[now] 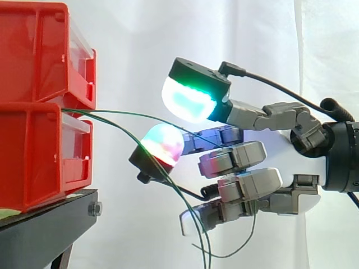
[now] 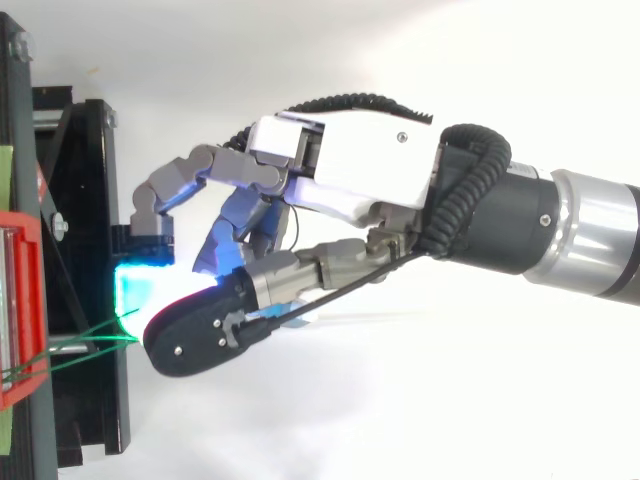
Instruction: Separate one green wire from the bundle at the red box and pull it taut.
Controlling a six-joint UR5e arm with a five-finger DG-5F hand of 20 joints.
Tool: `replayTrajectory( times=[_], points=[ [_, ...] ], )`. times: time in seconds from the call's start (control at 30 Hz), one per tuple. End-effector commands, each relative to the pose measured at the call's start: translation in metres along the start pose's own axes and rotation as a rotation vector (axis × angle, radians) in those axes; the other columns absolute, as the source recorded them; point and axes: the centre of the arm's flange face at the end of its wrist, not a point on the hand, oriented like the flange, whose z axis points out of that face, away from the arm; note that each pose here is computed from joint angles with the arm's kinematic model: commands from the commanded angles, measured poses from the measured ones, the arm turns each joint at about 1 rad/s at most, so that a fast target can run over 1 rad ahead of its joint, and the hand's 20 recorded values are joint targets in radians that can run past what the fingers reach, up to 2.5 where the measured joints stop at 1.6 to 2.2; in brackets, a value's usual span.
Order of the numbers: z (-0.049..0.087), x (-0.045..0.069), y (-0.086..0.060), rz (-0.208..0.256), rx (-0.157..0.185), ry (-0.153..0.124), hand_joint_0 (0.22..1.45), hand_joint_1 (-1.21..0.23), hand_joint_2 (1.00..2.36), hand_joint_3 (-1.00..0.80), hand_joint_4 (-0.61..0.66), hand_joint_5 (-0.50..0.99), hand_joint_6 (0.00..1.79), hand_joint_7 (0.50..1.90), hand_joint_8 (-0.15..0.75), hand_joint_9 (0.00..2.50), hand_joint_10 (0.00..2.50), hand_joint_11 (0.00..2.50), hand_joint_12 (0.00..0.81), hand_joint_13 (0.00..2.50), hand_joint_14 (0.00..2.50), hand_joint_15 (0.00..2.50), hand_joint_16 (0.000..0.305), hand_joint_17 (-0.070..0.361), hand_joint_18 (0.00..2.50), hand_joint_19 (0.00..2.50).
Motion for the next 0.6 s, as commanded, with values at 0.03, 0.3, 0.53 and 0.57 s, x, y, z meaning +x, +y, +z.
replayTrajectory(
  times=[0.03, 0.3, 0.53, 0.57],
  points=[
    [0.0007, -0.0052, -0.0002, 0.009, 0.0, -0.007, 0.59, -0.55, 1.0, -0.49, 0.17, -0.22, 0.89, 0.98, 0.293, 1.14, 0.86, 1.56, 0.31, 1.61, 0.05, 1.48, 0.05, 0.113, 0.9, 0.49],
    [0.0009, -0.0063, -0.0003, 0.007, 0.001, -0.008, 0.61, -0.65, 1.02, -0.27, 0.15, -0.22, 0.91, 1.04, 0.285, 1.14, 0.84, 1.59, 0.311, 1.61, 0.01, 1.5, 0.051, 0.114, 0.9, 0.49],
    [0.0007, -0.0053, -0.0002, 0.003, 0.001, -0.008, 0.62, -0.68, 1.02, -0.18, 0.08, -0.22, 0.92, 1.03, 0.289, 1.13, 0.85, 1.57, 0.314, 1.6, 0.0, 1.51, 0.05, 0.112, 0.9, 0.49],
    [0.0009, -0.0053, -0.0001, 0.006, -0.001, -0.008, 0.62, -0.68, 1.02, -0.17, 0.08, -0.22, 0.93, 1.03, 0.281, 1.13, 0.85, 1.59, 0.314, 1.6, 0.0, 1.5, 0.05, 0.112, 0.9, 0.49]
  ],
)
